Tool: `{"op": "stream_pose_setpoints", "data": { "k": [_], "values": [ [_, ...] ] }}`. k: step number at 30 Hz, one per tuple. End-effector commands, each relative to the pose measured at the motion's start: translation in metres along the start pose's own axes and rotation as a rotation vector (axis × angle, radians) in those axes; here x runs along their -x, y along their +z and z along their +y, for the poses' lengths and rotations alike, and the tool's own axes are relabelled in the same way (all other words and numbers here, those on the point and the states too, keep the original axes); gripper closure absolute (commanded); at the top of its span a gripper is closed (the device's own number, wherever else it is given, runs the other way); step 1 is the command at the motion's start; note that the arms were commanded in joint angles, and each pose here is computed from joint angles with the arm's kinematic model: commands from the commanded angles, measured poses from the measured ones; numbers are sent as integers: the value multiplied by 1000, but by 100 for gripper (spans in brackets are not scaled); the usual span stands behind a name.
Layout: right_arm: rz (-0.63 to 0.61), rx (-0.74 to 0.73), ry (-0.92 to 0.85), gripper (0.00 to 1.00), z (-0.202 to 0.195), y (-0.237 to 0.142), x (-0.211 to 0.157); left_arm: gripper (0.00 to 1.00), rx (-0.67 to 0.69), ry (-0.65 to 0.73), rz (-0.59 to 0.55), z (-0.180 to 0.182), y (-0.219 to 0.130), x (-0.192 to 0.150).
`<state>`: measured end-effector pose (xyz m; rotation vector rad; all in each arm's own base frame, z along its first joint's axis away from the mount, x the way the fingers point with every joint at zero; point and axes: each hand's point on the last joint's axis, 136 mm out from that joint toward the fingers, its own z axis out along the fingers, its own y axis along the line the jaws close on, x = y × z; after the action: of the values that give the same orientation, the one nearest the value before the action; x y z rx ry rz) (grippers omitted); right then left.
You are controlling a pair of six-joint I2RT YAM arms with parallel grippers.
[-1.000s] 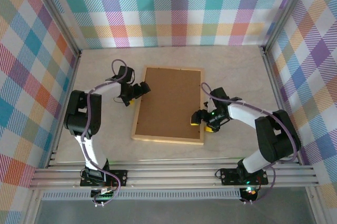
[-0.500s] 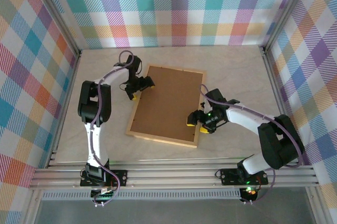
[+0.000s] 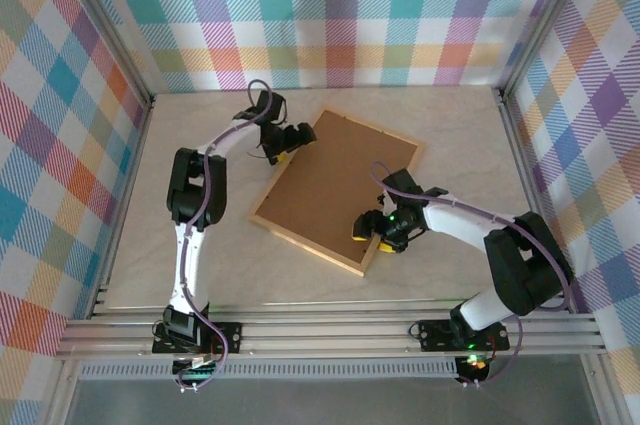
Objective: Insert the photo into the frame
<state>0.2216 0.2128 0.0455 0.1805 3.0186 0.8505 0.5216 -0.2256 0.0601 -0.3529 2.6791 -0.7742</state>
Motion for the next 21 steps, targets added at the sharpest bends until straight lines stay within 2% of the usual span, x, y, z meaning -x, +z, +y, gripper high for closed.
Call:
{"op": "stream_pose_setpoints", "data": {
  "k": [1,4,9,16,21],
  "values": [
    [-89,77,-68,25,28,-13,19,3,-130,78,12,-39,2,-2],
    [-79,148,-68,27,43,-1,22,3,-130,88,7,-42,3,2],
    [-89,139,-112,28,64,10,30,1,-54,127,-14,-37,-2,23],
    [-262,-115,-251,22,35,-44,61,0,101,96,-116,1,-62,66],
    [-356,-204,-336,15,35,-78,122,0,165,89,-158,14,-103,49]
  ]
}}
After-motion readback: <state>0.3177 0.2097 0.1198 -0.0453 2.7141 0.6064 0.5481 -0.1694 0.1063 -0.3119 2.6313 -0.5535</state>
